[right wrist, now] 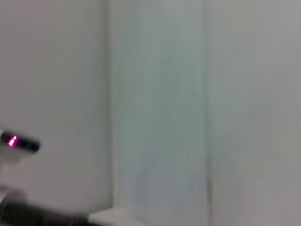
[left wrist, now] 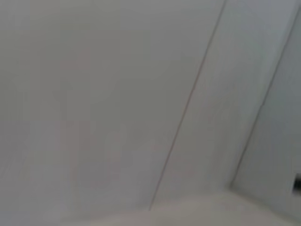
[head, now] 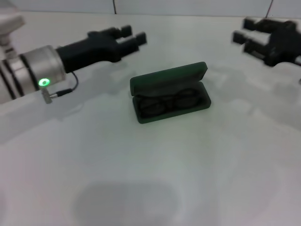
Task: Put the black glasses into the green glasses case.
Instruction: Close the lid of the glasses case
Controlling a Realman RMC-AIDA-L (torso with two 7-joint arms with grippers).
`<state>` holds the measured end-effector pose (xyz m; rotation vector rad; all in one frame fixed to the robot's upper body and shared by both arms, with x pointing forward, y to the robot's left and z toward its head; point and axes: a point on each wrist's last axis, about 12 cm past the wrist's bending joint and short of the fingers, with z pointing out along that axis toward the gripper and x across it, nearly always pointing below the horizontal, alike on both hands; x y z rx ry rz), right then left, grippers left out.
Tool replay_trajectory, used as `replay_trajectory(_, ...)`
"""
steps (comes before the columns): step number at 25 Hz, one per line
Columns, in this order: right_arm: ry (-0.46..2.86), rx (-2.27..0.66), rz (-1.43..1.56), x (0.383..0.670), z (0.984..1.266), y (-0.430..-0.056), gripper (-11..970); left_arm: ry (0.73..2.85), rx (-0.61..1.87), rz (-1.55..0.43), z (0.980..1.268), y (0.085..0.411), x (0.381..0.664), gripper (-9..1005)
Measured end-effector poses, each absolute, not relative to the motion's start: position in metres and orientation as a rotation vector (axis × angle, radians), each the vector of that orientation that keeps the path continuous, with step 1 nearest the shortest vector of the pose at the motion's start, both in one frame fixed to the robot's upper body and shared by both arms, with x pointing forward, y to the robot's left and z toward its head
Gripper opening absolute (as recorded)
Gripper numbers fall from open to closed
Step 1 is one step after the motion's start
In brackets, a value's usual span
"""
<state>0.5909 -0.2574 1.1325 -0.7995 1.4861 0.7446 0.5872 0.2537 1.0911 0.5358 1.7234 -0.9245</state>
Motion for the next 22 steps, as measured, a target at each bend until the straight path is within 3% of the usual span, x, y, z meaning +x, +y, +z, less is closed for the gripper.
replay_trajectory(9, 1.525, -0.672, 0.739, 0.593, 1.127, -0.272, 438, 1.880, 0.655, -0.870, 1.092, 0.227, 0.610, 566)
replay_trajectory(15, 1.536, -0.663, 0.739, 0.591, 1.124, -0.274, 619, 1.973, 0.701, -0.772, 1.091, 0.211, 0.624, 566)
replay_trajectory(22, 1.546, -0.655, 0.727, 0.590, 1.121, -0.276, 636, 1.992, 0.766, -0.756, 1.092, 0.198, 0.627, 565)
